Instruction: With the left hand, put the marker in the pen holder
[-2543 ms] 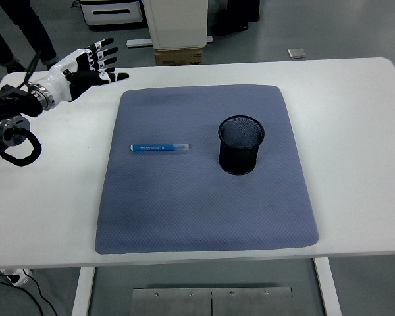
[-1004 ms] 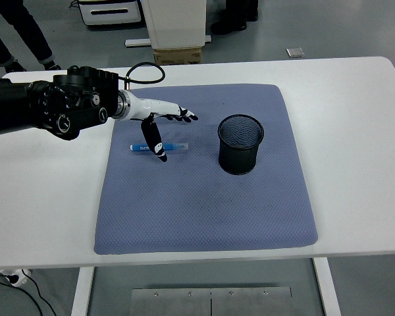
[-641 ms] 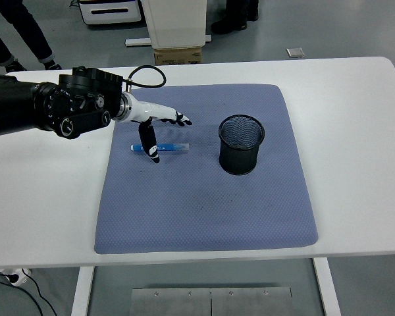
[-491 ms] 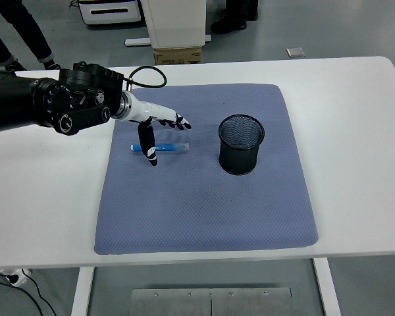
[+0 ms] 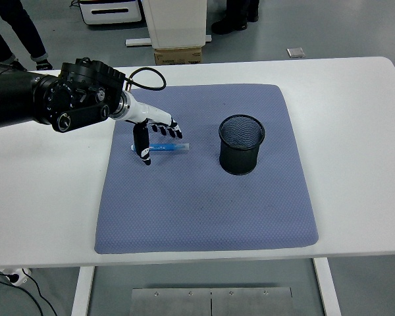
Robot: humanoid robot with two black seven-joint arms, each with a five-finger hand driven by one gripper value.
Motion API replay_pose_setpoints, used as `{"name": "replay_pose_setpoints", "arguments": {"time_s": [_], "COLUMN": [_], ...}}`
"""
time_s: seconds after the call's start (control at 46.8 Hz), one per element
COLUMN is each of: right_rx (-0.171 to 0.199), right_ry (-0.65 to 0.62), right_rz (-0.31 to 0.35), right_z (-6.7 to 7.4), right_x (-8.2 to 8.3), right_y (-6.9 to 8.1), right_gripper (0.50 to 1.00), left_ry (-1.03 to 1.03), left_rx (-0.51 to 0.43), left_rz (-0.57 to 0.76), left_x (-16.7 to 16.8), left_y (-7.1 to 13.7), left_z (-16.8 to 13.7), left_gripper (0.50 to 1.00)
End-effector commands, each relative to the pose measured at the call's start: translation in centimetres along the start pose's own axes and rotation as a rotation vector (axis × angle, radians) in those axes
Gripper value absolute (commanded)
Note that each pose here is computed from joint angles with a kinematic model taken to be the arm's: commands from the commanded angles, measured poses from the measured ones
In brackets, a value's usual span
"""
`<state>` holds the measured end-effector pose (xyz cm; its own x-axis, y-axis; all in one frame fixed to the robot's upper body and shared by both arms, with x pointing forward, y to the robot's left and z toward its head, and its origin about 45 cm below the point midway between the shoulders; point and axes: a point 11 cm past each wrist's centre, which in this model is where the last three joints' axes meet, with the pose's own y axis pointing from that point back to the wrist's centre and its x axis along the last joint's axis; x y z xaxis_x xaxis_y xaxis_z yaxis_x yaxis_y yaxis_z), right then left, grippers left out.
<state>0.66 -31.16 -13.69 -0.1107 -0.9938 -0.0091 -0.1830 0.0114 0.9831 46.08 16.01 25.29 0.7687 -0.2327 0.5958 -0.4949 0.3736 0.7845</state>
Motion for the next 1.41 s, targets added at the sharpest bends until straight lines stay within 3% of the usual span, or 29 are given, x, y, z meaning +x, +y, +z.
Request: {"name": "replay_pose_setpoints", "arguments": {"time_s": [0.0,0.299,0.534,0.684,0.726,1.389], "right_rx": [0.0,0.0,0.0,0.0,0.0,0.0], "right_ry": [0.0,0.001,0.0,-0.001,-0.001,0.0], "right_rz": [0.0,0.001,0.0,0.0,0.0,0.0], "right_z": [0.0,0.0,0.0,0.0,0.0,0.0], "right_x": [0.0,0.0,0.0,0.0,0.0,0.0], "right_y": [0.0,0.0,0.0,0.0,0.0,0.0], "right_gripper": [1.0,1.0,1.0,1.0,1.0,1.0], "left_ry": [-0.007,-0.016,-0.019,-0.024,-0.027,-0.031], "left_rx": [0.007,0.004,0.029,0.026,0.024,0.016], "left_rz": [-0.003,0.001,0.006,0.015,0.013,-0.006], "left_x": [-0.1,-0.2,-0.3,-0.3,-0.4,-1.4], "left_y": [0.0,-0.4,-0.5,-0.7,-0.8,-1.7], "left_z": [-0.1,0.2,0.0,0.2,0.5,1.1], "left_gripper": [0.821,0.81,0.728,0.71,0.675,0.61]}}
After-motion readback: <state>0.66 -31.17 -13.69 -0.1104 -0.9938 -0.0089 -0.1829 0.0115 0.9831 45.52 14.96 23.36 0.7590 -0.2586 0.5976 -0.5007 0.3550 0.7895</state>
